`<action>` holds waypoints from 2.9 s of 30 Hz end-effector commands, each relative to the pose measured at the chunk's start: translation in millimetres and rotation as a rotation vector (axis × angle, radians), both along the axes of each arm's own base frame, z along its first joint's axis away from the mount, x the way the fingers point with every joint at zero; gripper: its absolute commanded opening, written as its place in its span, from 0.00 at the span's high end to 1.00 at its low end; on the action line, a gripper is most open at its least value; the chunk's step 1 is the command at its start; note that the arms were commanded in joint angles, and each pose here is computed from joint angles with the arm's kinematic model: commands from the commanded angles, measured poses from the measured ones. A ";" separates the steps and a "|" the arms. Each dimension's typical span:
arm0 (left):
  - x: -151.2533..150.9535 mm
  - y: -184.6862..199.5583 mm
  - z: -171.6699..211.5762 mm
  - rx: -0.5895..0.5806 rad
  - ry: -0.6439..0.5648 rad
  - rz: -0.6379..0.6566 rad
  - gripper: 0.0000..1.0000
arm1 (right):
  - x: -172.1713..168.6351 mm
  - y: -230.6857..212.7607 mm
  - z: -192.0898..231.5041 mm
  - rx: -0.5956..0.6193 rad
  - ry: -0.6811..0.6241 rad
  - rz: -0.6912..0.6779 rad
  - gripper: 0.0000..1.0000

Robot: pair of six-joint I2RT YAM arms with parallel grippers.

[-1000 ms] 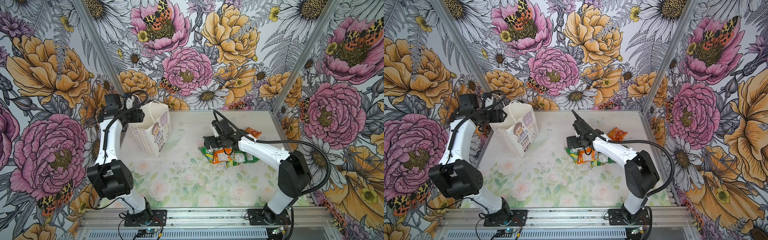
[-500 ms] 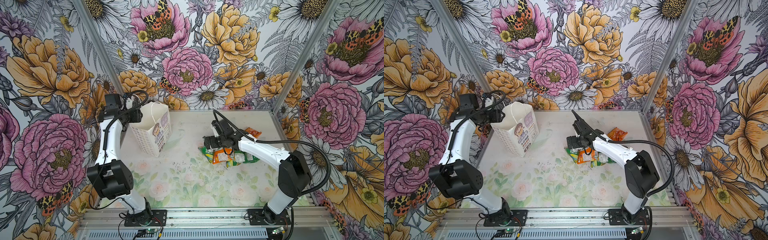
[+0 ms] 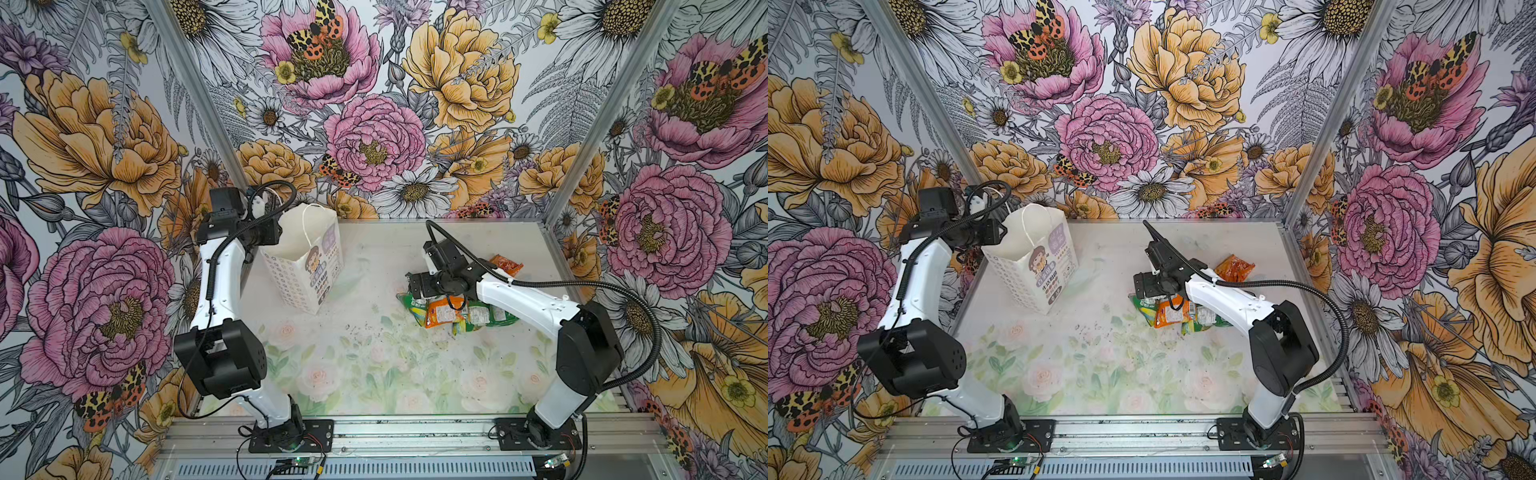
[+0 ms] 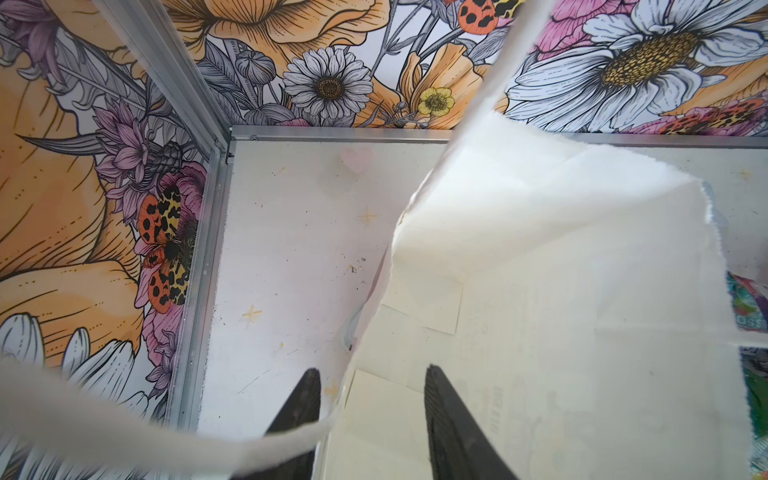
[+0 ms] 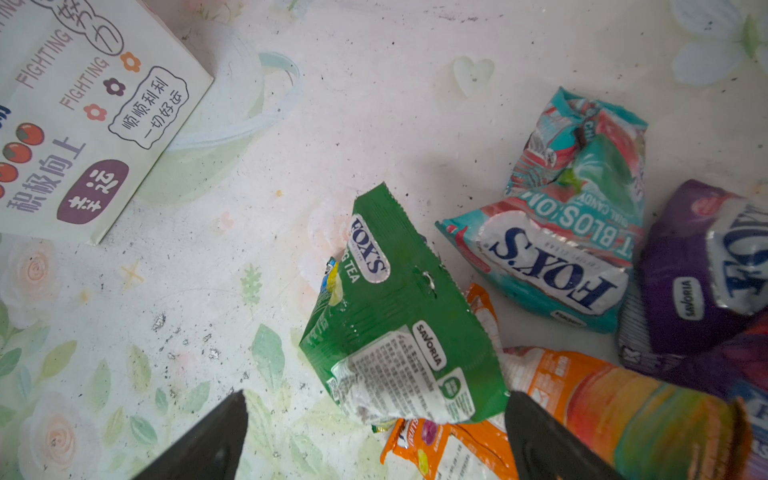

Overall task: Place the snacks into the paper bag
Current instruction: 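Hold the bag open with the left gripper while the right hovers over snacks, then slide the held bag with the left gripper closer to the snack pile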

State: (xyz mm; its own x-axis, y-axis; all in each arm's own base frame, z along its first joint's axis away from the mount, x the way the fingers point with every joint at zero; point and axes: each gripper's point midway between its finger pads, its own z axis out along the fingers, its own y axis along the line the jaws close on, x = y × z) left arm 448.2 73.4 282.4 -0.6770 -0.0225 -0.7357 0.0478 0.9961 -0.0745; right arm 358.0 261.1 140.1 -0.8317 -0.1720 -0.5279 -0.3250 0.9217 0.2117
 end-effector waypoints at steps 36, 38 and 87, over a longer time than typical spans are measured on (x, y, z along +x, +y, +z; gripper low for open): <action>1.2 -7.0 -12.1 -0.077 0.037 0.101 1.00 | -2.2 -12.5 6.6 -0.020 -0.032 -0.017 0.02; -0.5 -11.0 -9.4 -0.113 0.035 0.122 1.00 | -2.3 -13.5 6.3 -0.021 -0.031 -0.017 0.02; -42.3 -159.9 36.6 -0.412 -0.131 0.279 1.00 | -12.5 -22.9 19.6 0.150 0.082 -0.191 0.03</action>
